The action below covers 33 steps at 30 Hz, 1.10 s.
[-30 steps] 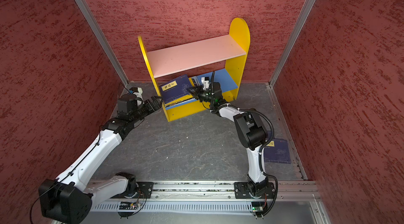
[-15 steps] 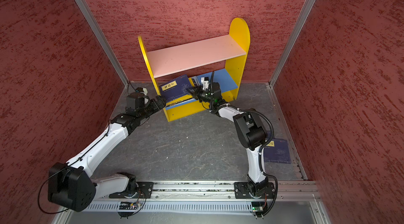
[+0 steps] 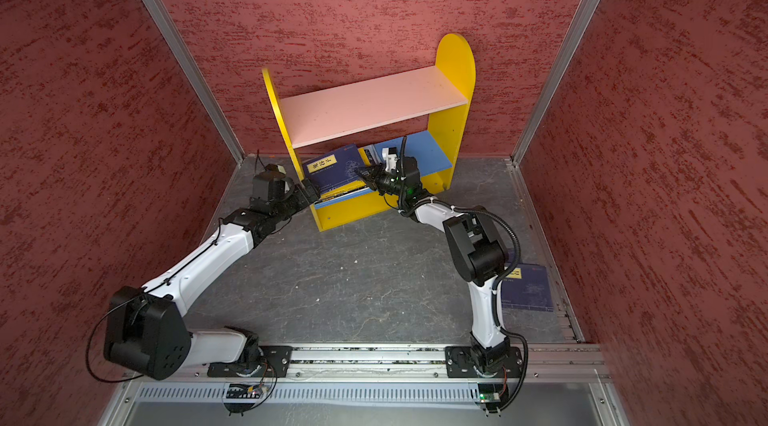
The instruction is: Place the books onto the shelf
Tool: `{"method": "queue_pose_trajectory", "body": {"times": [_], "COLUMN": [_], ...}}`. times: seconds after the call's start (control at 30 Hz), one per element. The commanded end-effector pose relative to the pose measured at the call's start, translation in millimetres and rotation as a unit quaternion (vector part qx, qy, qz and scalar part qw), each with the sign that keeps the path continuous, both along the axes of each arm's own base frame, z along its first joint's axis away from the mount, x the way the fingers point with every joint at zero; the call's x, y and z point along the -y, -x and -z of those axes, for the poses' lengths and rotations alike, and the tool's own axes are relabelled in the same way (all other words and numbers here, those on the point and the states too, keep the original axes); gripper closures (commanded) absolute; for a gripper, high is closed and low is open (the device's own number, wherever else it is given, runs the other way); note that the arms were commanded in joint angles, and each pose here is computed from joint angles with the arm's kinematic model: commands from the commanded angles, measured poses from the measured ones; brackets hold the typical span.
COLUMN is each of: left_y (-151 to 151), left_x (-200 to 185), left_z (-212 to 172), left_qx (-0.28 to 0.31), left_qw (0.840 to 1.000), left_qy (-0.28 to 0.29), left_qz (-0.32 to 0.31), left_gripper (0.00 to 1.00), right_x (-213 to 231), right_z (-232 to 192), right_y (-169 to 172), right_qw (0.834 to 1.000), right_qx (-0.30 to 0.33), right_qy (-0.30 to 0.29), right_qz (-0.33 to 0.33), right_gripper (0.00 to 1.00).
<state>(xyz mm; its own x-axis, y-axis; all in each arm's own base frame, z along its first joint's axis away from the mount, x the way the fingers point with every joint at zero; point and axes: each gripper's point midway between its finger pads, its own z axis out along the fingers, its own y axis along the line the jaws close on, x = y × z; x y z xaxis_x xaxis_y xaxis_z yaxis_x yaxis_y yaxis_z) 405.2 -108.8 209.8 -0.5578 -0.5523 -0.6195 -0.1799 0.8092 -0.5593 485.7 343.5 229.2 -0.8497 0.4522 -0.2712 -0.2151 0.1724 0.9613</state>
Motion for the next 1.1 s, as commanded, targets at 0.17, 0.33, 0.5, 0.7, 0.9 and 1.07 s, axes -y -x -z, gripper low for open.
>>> {"method": "queue_pose_trajectory", "body": {"times": [0.17, 0.33, 0.5, 0.7, 0.9, 1.07], "left_y": [-16, -11, -7, 0, 3, 2], "left_x": [-6, -6, -4, -6, -7, -6], "left_z": [2, 20, 32, 47, 51, 50], "left_qx": [-0.023, -0.067, -0.094, -0.131, -0.136, -0.135], "left_qw": [0.999, 0.995, 0.992, 0.986, 0.985, 0.986], "left_qy": [-0.016, -0.033, -0.042, -0.056, -0.055, -0.053], "left_qz": [-0.04, -0.061, -0.072, -0.083, -0.085, -0.084], "left_gripper": [0.01, 0.01, 0.01, 0.01, 0.01, 0.0], "right_x": [-1, 1, 2, 4, 20, 32], "right_z": [-11, -11, -11, -17, -20, -20], "right_y": [-2, -2, -3, -8, -17, -21], "right_qw": [1.0, 1.0, 1.0, 0.999, 0.994, 0.987], "right_qx": [0.023, 0.023, 0.024, 0.027, 0.023, 0.022], "right_qy": [-0.001, 0.005, 0.013, 0.026, 0.084, 0.133], "right_qz": [0.005, 0.006, 0.008, 0.016, 0.06, 0.088], "right_gripper": [0.92, 0.91, 0.9, 0.81, 0.6, 0.57]}}
